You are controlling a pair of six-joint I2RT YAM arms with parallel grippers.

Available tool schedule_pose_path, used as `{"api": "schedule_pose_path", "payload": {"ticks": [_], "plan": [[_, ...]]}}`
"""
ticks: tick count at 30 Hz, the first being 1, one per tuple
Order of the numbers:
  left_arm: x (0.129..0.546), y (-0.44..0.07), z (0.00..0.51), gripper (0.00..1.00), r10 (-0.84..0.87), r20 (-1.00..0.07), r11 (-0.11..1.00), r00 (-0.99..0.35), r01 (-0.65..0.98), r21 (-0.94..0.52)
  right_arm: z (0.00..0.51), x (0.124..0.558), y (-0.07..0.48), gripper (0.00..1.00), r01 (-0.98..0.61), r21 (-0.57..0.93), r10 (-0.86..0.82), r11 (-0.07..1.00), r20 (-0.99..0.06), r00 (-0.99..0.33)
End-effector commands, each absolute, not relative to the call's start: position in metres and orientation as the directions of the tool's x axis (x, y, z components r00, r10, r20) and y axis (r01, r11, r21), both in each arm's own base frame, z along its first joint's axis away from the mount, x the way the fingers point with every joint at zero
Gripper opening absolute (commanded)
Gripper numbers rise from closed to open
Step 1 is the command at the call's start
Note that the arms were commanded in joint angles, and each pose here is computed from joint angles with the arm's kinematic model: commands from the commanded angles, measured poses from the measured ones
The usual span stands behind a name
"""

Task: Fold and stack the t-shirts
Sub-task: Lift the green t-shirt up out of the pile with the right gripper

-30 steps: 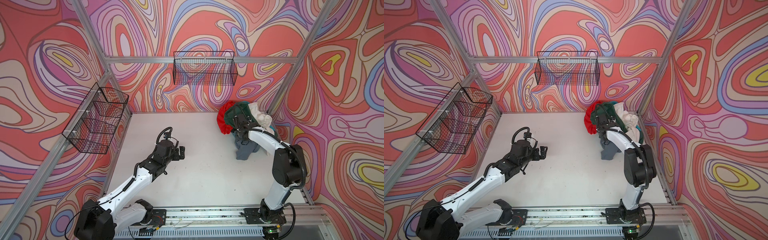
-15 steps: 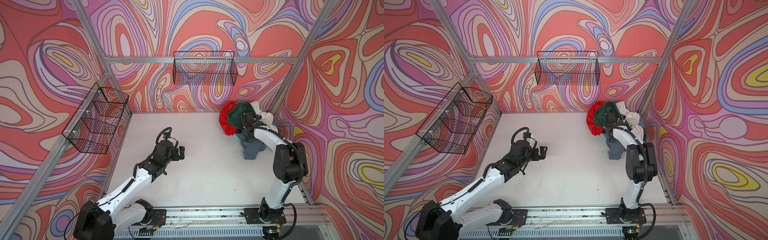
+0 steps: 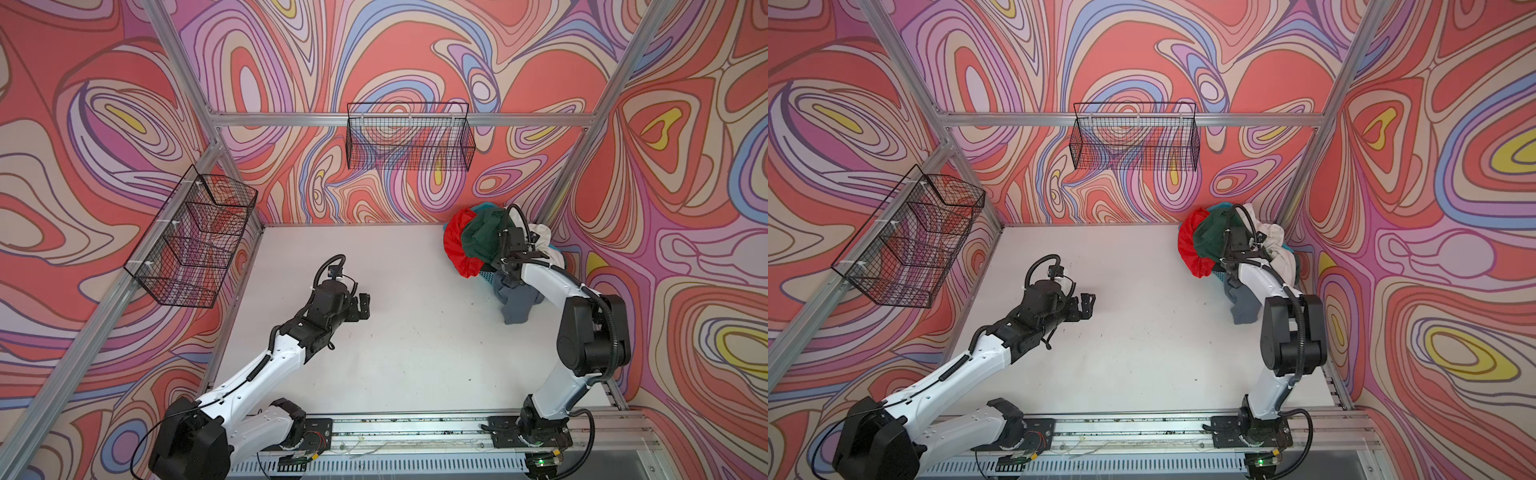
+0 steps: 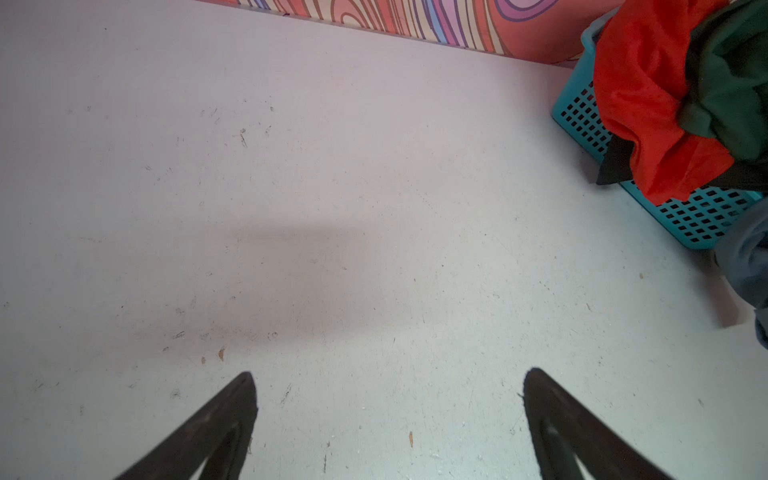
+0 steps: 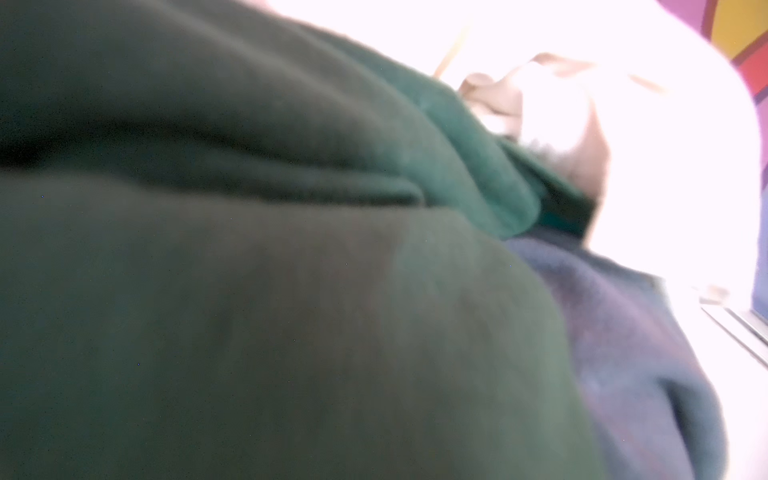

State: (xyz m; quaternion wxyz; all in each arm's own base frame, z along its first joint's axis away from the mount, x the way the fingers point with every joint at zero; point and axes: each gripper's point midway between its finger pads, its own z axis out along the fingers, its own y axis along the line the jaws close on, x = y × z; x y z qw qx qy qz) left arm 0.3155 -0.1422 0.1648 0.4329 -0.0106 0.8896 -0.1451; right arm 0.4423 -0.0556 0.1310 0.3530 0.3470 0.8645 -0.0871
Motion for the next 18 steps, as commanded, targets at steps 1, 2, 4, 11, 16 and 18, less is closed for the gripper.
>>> {"api": "schedule_pose_path", "payload": {"ticks": [1,2,4,11,16,18], "plan": [[0.314,-0.140,0.171,1.00,-0.147,-0.782,0.958,-0.605,0.108,-0.264,0.138,0.411,-0.058,0.80,0.666,0.046,0.528,0.745,-0.652,-0.545],[0.314,-0.141,0.172,1.00,-0.149,-0.784,0.958,-0.603,0.108,-0.266,0.146,0.409,-0.054,0.81,0.657,0.043,0.514,0.753,-0.663,-0.545],[0.314,-0.141,0.173,1.00,-0.152,-0.783,0.956,-0.603,0.110,-0.271,0.159,0.405,-0.046,0.81,0.634,0.043,0.490,0.772,-0.676,-0.551],[0.313,-0.144,0.177,1.00,-0.158,-0.778,0.951,-0.608,0.119,-0.287,0.184,0.418,0.010,0.97,0.490,0.030,0.376,0.871,-0.681,-0.629],[0.312,-0.143,0.178,1.00,-0.156,-0.780,0.952,-0.606,0.118,-0.282,0.182,0.445,0.027,0.98,0.446,0.028,0.340,0.895,-0.688,-0.641],[0.312,-0.142,0.177,1.00,-0.152,-0.779,0.954,-0.608,0.117,-0.277,0.183,0.458,0.029,0.97,0.437,0.013,0.323,0.899,-0.694,-0.644]]}}
